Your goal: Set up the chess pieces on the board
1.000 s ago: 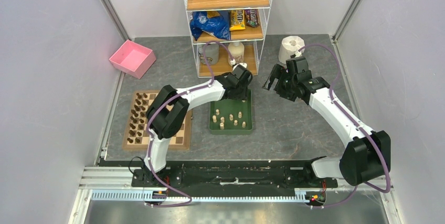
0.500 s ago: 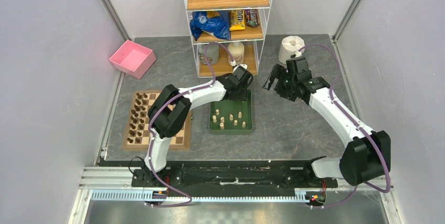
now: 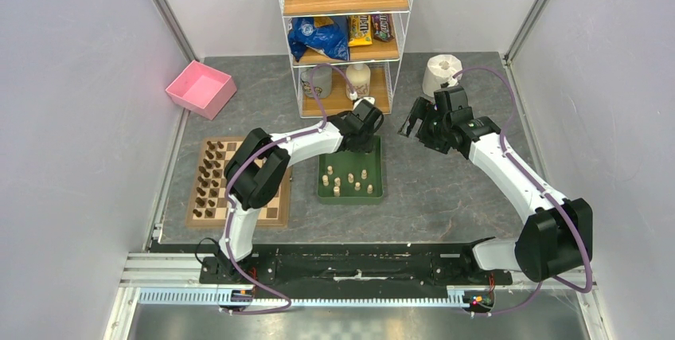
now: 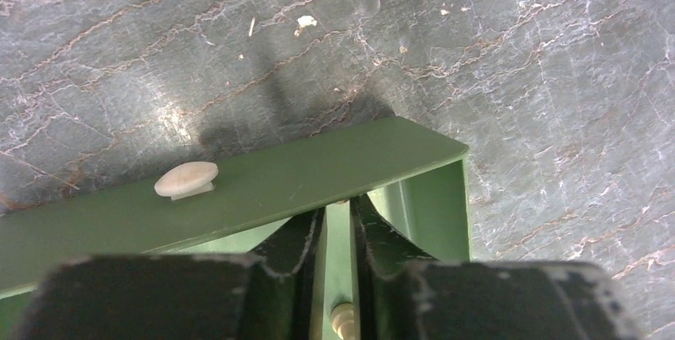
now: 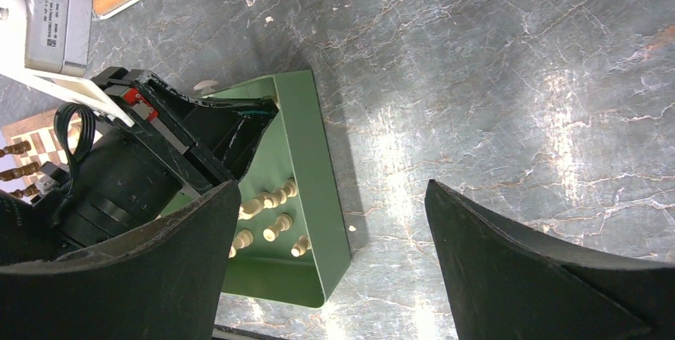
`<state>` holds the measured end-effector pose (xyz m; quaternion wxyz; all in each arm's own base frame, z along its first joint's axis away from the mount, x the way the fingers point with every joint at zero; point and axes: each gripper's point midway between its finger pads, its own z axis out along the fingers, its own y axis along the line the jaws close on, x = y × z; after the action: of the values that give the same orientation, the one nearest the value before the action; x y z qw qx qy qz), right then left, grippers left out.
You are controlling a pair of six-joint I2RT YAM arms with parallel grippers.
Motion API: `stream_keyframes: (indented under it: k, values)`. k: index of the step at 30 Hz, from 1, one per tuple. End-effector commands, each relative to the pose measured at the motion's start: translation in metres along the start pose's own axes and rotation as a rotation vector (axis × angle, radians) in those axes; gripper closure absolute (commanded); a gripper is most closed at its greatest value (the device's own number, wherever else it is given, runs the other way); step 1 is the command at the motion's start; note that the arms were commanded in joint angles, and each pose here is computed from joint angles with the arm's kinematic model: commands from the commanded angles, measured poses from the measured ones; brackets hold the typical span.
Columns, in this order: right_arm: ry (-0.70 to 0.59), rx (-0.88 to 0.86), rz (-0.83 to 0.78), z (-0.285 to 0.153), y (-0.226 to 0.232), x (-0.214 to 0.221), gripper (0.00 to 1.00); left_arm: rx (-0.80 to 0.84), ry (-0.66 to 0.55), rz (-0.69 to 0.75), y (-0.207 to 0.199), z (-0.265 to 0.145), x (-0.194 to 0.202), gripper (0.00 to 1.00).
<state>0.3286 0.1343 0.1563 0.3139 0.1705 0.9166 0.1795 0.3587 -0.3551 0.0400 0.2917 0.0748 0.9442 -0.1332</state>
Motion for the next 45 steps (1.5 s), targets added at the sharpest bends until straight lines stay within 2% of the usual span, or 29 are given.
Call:
stream_keyframes:
  k: [1, 10, 17, 23, 30, 39, 45]
  values:
    - [-0.016, 0.007, -0.011, 0.0, -0.002, -0.004, 0.06, 0.026, -0.063, -0.035, -0.012, -0.007, -0.022, 0.85]
    - [-0.012, 0.007, -0.01, 0.0, -0.002, -0.004, 0.06, 0.062, -0.135, -0.05, -0.01, -0.049, -0.037, 0.98]
    - [-0.009, 0.002, -0.008, 0.001, 0.0, -0.004, 0.06, 0.082, -0.169, -0.07, 0.007, -0.102, -0.028, 0.98]
    - [0.003, 0.001, -0.003, 0.004, 0.0, -0.002, 0.06, -0.011, -0.194, -0.137, 0.056, -0.151, 0.003, 0.98]
    - [0.012, -0.015, 0.003, 0.006, 0.004, -0.001, 0.06, -0.177, -0.209, -0.289, 0.127, -0.192, 0.06, 0.98]
    - [0.021, -0.029, 0.009, 0.006, 0.005, 0.002, 0.06, -0.33, -0.157, -0.453, 0.18, -0.208, 0.124, 0.98]
    - [0.023, -0.031, 0.011, 0.007, 0.005, 0.003, 0.06, -0.394, -0.162, -0.503, 0.195, -0.209, 0.136, 0.98]
